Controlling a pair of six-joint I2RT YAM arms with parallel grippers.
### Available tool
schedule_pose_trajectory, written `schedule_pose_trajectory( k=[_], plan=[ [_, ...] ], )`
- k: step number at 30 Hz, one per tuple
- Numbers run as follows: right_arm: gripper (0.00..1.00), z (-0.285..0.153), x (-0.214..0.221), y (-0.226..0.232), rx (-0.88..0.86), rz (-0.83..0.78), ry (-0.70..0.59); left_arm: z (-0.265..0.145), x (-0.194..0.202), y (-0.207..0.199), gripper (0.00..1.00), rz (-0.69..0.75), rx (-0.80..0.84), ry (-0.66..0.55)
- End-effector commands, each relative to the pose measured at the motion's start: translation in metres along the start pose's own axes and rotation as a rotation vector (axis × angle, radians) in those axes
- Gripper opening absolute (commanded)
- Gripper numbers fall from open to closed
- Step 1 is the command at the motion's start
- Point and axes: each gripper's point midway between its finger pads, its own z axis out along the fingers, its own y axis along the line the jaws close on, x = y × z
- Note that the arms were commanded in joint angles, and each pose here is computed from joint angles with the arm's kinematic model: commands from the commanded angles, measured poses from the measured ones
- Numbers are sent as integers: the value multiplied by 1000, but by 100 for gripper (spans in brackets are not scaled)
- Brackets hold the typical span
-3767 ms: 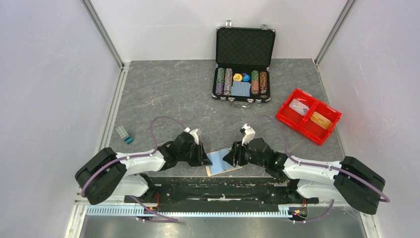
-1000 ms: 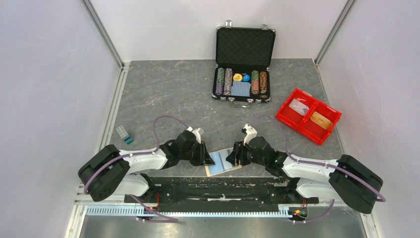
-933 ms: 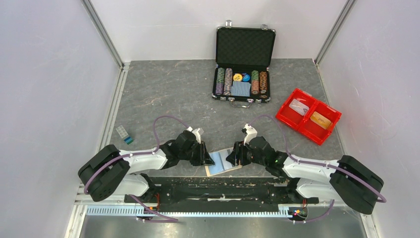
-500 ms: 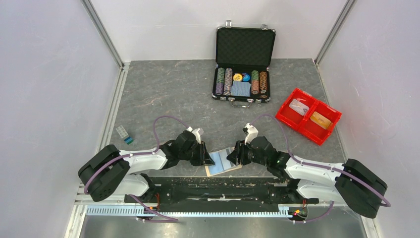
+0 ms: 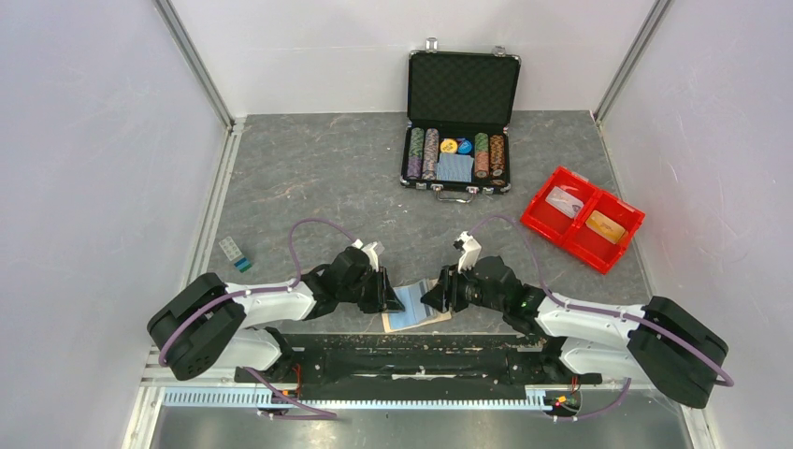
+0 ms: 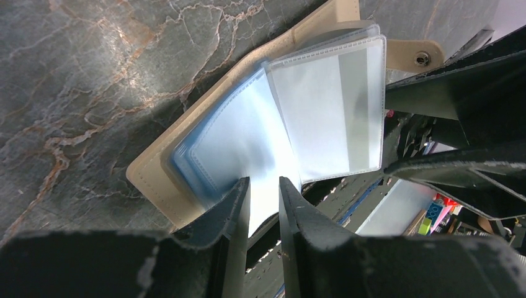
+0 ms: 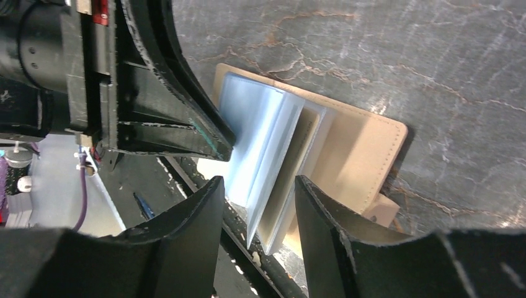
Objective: Take the credit cards out of the card holder
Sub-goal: Remove the credit card from the card holder.
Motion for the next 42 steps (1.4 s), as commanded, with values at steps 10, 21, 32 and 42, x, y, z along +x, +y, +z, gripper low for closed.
schedule_pose_trajectory(
  k=[10,21,32,42],
  plan=[
    [45,1,-8,30,-155,15,-31,0,4,10,31,23,-29,-2],
    [30,0,-10,34,-185,32,-50,-3,5,11,31,20,-29,-10],
    [17,3,-7,29,-167,51,-44,-4,5,11,31,14,-27,-13],
    [31,8,-2,4,5,11,-5,-5,4,10,31,13,-22,-20]
  ],
)
